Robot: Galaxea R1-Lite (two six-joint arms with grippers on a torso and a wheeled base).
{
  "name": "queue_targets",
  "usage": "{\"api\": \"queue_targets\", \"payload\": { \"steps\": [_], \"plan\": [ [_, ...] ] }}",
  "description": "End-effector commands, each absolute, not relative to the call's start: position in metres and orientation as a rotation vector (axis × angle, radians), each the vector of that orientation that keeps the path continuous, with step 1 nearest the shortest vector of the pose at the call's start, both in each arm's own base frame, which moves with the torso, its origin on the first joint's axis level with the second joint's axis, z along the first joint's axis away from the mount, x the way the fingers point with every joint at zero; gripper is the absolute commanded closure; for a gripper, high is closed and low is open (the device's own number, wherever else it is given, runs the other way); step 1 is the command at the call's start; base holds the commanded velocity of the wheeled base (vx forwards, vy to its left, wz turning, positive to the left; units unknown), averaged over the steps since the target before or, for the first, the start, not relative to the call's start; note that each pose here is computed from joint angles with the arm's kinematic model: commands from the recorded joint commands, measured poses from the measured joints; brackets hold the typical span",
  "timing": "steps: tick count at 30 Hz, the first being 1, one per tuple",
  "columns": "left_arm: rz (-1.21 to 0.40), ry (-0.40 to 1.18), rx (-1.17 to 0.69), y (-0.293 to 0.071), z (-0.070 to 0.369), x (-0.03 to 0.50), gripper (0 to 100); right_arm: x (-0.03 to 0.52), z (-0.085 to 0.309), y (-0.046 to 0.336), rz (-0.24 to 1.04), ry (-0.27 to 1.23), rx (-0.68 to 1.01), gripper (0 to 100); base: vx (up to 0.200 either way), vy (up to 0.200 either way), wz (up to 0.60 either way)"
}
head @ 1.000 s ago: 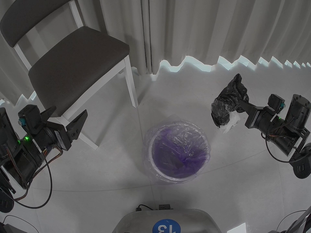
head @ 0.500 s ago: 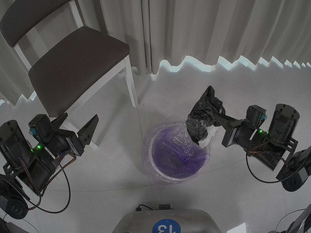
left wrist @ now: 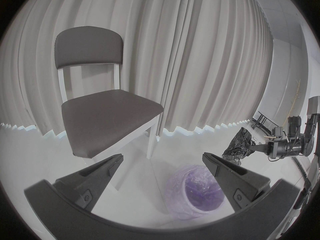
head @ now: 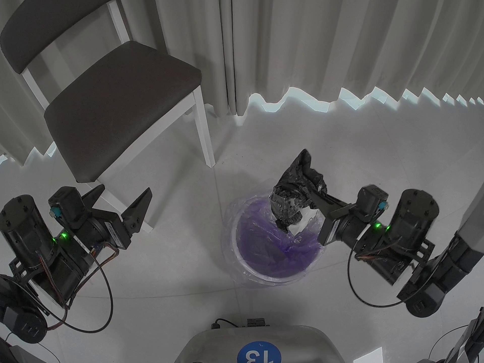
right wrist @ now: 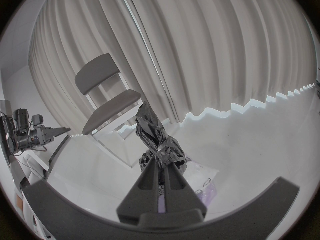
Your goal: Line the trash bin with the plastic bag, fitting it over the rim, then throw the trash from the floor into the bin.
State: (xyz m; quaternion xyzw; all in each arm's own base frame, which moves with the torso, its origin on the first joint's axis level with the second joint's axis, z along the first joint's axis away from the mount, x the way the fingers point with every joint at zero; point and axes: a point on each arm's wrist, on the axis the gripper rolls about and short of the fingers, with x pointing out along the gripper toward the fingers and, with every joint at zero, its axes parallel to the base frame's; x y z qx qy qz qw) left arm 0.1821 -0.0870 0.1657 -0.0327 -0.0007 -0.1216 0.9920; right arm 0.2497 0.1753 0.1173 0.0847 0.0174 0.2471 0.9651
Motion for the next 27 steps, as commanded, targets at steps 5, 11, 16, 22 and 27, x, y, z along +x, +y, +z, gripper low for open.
{"api": "queue_targets", "payload": {
  "steps": [5,11,16,22,27],
  "plan": [
    [-0.240,0.020,-0.063,-0.087,0.161,0.185,0,0.250,0.080,0.202,0.527,0.123,0.124,100,0.000,0.000,0.00],
    [-0.239,0.049,-0.054,-0.089,0.155,0.188,0,0.252,0.075,0.208,0.534,0.127,0.124,100,0.000,0.000,0.00],
    [-0.239,0.055,-0.052,-0.089,0.153,0.188,0,0.254,0.068,0.209,0.533,0.148,0.125,100,0.000,0.000,0.00],
    [-0.237,0.060,-0.050,-0.089,0.152,0.189,0,0.256,0.053,0.221,0.551,0.187,0.143,100,0.000,0.000,0.00],
    [-0.237,0.063,-0.049,-0.090,0.151,0.189,0,0.258,0.047,0.227,0.556,0.204,0.176,100,0.000,0.000,0.00]
  ]
}}
